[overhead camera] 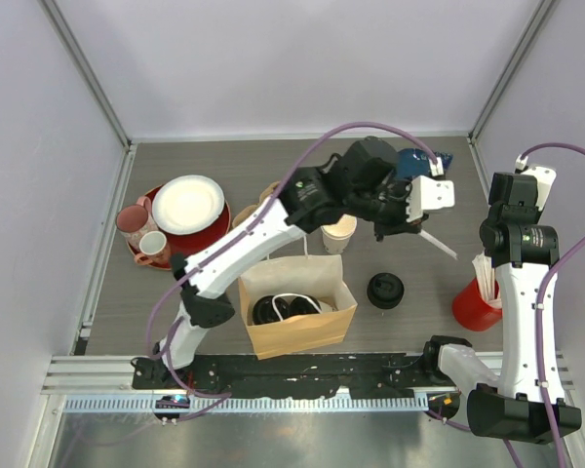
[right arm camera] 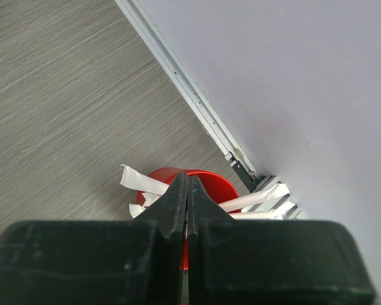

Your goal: Pack the takeout coffee

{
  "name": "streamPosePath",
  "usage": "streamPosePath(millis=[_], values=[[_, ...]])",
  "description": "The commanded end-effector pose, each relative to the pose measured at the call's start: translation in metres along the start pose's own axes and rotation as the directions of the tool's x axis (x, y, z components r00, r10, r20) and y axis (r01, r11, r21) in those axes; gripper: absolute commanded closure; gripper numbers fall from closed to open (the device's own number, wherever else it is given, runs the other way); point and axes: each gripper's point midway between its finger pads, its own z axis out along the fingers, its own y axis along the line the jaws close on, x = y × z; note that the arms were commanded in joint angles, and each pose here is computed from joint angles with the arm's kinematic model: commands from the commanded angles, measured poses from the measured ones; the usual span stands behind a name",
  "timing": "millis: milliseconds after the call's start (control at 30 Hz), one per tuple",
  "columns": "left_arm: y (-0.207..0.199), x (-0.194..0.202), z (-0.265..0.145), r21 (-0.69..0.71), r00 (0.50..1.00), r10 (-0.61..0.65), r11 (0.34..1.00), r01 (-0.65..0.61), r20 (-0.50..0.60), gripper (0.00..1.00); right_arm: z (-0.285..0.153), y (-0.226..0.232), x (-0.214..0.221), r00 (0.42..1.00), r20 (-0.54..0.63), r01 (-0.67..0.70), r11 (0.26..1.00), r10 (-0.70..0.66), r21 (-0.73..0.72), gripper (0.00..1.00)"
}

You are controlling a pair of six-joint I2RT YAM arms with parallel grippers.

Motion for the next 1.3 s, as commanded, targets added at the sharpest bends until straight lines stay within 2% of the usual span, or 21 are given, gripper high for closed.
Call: streamPosePath(millis=[0,100,267,367,433,467,633,800,867,967,1000,1100,1267], values=[[0.004,-0.045,-0.111,-0.207,0.990,0.139,0.968,-0.139,-0.014,1.00,-0.001,-0.003,-0.007,0.999,0.033,-0.018,1.000,0.018,0.012,0.99],[0.007,-0.044,-0.143,-0.281,0.990,0.128,0.950,-0.137,-0.051,1.00,0.000,-0.002,-0.007,0.999,0.031,-0.014,1.000,0.014,0.007,0.99],[-0.011,-0.074,-0.217,-0.378,0.988,0.151,0.916,-0.133,0.018,1.00,0.002,0.001,-0.006,1.000,0.022,-0.015,1.000,0.015,-0.001,0.99],[-0.025,-0.070,-0.257,-0.415,0.991,0.130,0.903,-0.114,0.010,1.00,0.003,0.003,-0.005,1.000,0.017,-0.011,1.000,0.011,-0.006,0.99],[-0.032,-0.059,-0.267,-0.423,0.996,0.091,0.902,-0.087,-0.011,1.00,0.002,0.002,-0.006,1.000,0.023,-0.014,1.000,0.014,-0.007,0.99],[-0.042,-0.060,-0.285,-0.428,0.996,0.085,0.901,-0.073,0.010,1.00,0.002,0.002,-0.005,1.000,0.020,-0.012,1.000,0.012,-0.008,0.99],[-0.066,-0.032,-0.309,-0.418,1.000,-0.006,0.908,-0.007,-0.029,1.00,0.001,0.003,-0.005,1.000,0.023,-0.010,1.000,0.010,-0.016,0.99],[-0.084,0.002,-0.333,-0.413,0.993,-0.008,0.910,-0.042,-0.119,1.00,0.001,0.003,-0.005,1.000,0.024,-0.011,1.000,0.011,-0.019,0.99],[-0.085,0.019,-0.331,-0.404,0.983,-0.010,0.912,-0.066,-0.182,1.00,0.001,0.004,-0.005,1.000,0.021,-0.009,1.000,0.009,-0.021,0.99],[-0.096,0.030,-0.334,-0.363,0.977,-0.009,0.929,-0.070,-0.212,1.00,0.003,0.004,-0.003,1.000,0.015,-0.005,1.000,0.005,-0.020,0.99],[-0.106,0.028,-0.332,-0.315,0.981,0.000,0.947,-0.062,-0.194,1.00,0.003,0.004,-0.003,1.000,0.014,-0.006,1.000,0.006,-0.018,0.99],[-0.116,0.018,-0.343,-0.298,0.990,0.010,0.953,-0.051,-0.138,1.00,0.004,0.005,-0.003,1.000,0.012,-0.002,1.000,0.003,-0.016,0.99],[-0.127,0.017,-0.351,-0.272,0.994,0.015,0.961,-0.045,-0.112,1.00,0.004,0.004,-0.003,1.000,0.011,-0.002,1.000,0.002,-0.010,0.99]])
